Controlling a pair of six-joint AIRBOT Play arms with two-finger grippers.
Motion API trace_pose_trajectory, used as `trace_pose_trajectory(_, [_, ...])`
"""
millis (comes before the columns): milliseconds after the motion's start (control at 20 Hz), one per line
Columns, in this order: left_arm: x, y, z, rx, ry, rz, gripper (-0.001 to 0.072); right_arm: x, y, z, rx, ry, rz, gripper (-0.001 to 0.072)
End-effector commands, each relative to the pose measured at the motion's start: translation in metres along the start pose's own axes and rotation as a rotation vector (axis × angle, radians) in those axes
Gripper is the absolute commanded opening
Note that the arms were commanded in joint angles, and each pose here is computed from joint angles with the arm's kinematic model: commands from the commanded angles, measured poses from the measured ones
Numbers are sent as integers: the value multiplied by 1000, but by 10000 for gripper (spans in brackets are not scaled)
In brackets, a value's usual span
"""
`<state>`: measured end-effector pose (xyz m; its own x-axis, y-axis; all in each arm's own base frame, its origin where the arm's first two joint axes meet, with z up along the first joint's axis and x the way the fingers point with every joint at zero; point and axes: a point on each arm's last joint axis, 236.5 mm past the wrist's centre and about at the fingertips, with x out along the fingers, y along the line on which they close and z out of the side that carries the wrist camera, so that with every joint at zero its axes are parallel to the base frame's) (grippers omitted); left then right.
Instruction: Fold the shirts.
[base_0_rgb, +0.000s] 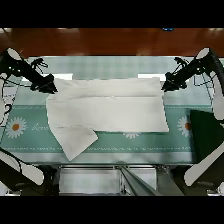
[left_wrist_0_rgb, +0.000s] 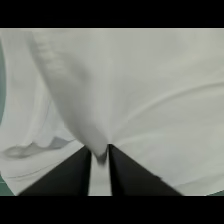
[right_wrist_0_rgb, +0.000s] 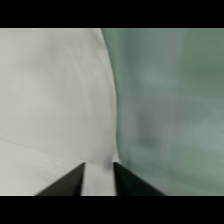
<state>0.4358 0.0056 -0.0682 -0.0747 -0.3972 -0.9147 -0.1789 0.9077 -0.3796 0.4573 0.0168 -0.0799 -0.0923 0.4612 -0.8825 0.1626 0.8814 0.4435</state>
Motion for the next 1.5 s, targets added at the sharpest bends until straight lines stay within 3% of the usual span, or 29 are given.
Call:
trace_pose_trajectory(0, [-2, -2, -12, -75, 49, -2, 510, -5, -1, -3, 53, 1, -17, 416])
trace_pose_trajectory(150, [-22, 12, -32, -80, 90, 62, 510, -42, -15, -4, 84, -76, -100, 416])
trace_pose_trajectory(400, [-90, 28, -47, -90, -64, 155, 510, -148, -61, -15, 173, -344, -302, 418])
trace_pose_trajectory(650, [-64, 62, -127, -247, -128, 115, 508, -145, -72, -60, 173, -562, -212, 418])
trace_pose_trajectory(800, [-18, 61, -173, -394, -192, -83, 507, -106, -60, -99, 250, -676, 9, 418])
trace_pose_trajectory(900, [0, 72, -196, -438, -225, -93, 507, -84, -41, -128, 264, -650, 162, 418])
trace_pose_trajectory(1100, [24, 69, -224, -452, -183, -119, 507, -42, -45, -175, 261, -512, 140, 417])
trace_pose_trajectory(1300, [41, 42, -226, -405, -179, -250, 507, -36, -29, -177, 263, -505, 217, 417])
trace_pose_trajectory(1450, [52, 45, -229, -390, -182, -242, 507, -37, -19, -178, 266, -498, 266, 417])
